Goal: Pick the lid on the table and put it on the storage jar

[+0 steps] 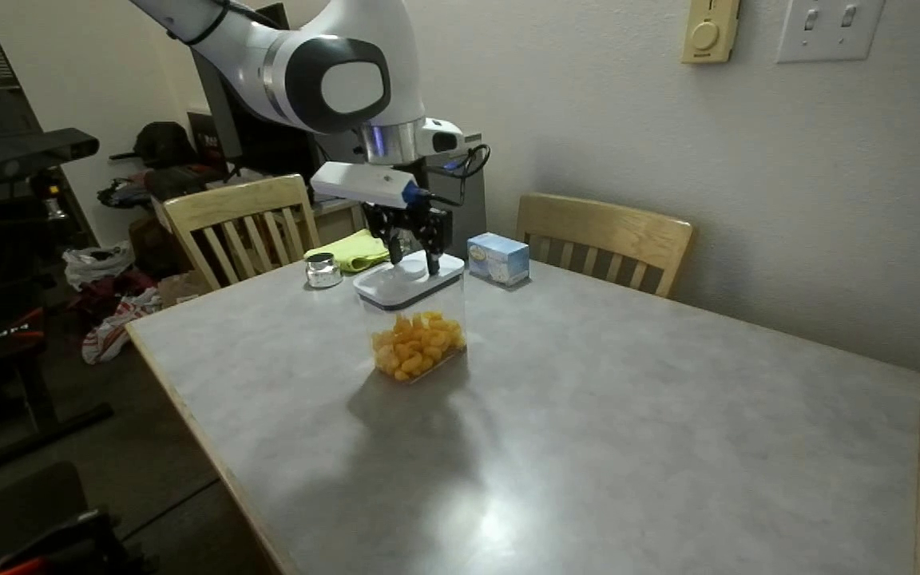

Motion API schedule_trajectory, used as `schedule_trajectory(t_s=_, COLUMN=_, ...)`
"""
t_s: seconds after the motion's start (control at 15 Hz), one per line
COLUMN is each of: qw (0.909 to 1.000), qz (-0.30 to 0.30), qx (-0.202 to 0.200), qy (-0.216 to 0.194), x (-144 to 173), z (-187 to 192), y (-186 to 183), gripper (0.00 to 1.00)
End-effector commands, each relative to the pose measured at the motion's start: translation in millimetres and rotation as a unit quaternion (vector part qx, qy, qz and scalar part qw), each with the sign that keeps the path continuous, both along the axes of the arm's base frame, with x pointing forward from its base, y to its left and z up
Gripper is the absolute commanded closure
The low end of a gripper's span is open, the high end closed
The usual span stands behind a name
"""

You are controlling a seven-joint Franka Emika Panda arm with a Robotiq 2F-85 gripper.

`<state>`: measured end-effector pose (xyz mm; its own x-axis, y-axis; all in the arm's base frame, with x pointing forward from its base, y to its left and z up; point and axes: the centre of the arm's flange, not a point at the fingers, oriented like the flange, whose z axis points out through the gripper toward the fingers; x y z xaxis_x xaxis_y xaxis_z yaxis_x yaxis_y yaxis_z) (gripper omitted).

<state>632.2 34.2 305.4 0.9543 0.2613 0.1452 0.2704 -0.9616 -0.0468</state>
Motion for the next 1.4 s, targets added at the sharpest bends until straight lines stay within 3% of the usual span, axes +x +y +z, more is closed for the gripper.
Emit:
schedule_trajectory(t_s=0.0, qw=0.9999, qz=-0.011, qx=-0.007, qy=0.004, x=-11, z=2, y=2, gripper=0.0)
schedule_trajectory(t_s=0.87, qw=0.9956, qz=-0.093, qx=-0.01, qy=-0.01, x=-12, z=33, y=1, gripper=0.0)
schedule_trajectory(t_s=0.93, qw=0.9951, qz=-0.098, qx=-0.008, qy=-0.009, x=-11, z=35, y=0, gripper=0.2)
schedule_trajectory(t_s=1.33, qw=0.9936, qz=-0.113, qx=-0.001, qy=-0.006, x=-9, z=36, y=-2, gripper=0.61)
